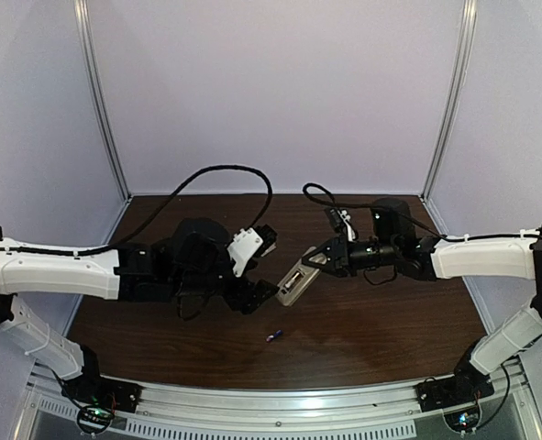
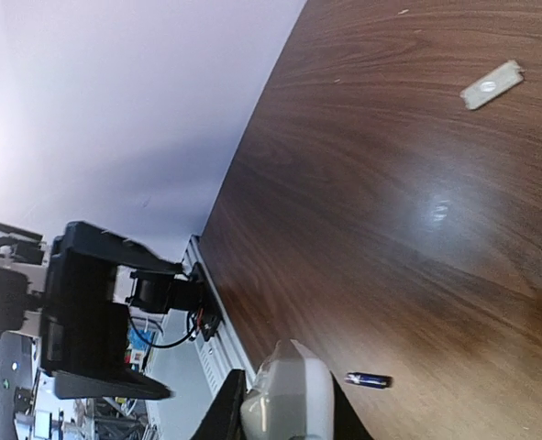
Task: Load the batteries into the remote control
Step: Press the battery in the battery compartment, then move the battery to the center of the board.
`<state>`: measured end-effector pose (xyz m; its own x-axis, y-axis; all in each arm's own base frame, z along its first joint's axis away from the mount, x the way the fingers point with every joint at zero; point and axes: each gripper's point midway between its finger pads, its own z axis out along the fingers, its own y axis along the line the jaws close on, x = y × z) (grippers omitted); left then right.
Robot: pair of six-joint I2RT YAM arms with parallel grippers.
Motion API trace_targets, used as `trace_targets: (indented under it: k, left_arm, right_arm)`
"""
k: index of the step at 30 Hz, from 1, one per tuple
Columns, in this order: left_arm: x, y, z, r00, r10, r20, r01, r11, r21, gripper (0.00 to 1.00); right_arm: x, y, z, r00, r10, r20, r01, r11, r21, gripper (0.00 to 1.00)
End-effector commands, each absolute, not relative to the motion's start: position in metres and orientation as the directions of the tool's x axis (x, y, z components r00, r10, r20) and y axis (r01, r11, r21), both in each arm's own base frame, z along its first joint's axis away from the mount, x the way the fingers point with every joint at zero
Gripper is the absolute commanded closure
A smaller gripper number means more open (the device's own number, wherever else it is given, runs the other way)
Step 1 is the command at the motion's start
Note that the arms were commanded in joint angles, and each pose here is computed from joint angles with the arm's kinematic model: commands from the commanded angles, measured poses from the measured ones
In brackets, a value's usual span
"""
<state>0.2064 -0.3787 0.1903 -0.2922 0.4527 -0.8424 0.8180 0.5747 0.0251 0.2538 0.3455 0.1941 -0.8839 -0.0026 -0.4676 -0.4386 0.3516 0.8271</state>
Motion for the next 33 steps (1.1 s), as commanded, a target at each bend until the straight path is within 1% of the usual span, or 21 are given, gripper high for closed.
trace_targets:
  k: [1,4,8,13,19,23,26,30,33]
  left_arm:
    - [0.197,-0.368,0.207,-0.28,0.432,-0.857,0.841,0.542,-0.001,0.24]
    - [0.183,-0.365,0.181,-0.323,0.484,-0.813,0.863,0.503,-0.044,0.32]
    - [0.172,-0.362,0.147,-0.384,0.535,-0.753,0.864,0.495,-0.088,0.41]
    - [0.164,-0.363,0.121,-0.409,0.58,-0.705,0.864,0.494,-0.095,0.46]
    - [0.159,-0.364,0.099,-0.43,0.592,-0.682,0.859,0.5,-0.108,0.52]
    - [0.16,-0.365,0.086,-0.444,0.606,-0.66,0.855,0.507,-0.109,0.53]
    - [0.154,-0.369,0.08,-0.445,0.62,-0.646,0.866,0.483,-0.133,0.54]
    - [0.153,-0.367,0.077,-0.43,0.638,-0.639,0.874,0.473,-0.115,0.56]
    - [0.154,-0.369,0.075,-0.416,0.674,-0.61,0.881,0.464,-0.088,0.57]
  right_arm:
    - [0.275,0.308,0.186,-0.876,0.081,-0.476,-0.407,0.404,0.819,1.0]
    - [0.279,0.293,0.184,-0.867,0.103,-0.487,-0.413,0.397,0.819,1.0]
    - [0.271,0.288,0.19,-0.854,0.079,-0.514,-0.461,0.346,0.817,1.0]
    - [0.252,0.285,0.204,-0.803,0.035,-0.594,-0.561,0.289,0.776,1.0]
    - [0.234,0.28,0.224,-0.74,0.015,-0.673,-0.65,0.241,0.721,1.0]
    - [0.231,0.277,0.226,-0.722,0.004,-0.692,-0.667,0.261,0.697,1.0]
    - [0.233,0.275,0.222,-0.726,-0.008,-0.688,-0.658,0.296,0.692,1.0]
    - [0.24,0.268,0.215,-0.741,-0.006,-0.671,-0.626,0.365,0.689,1.0]
    - [0.25,0.259,0.206,-0.758,0.011,-0.652,-0.588,0.418,0.692,1.0]
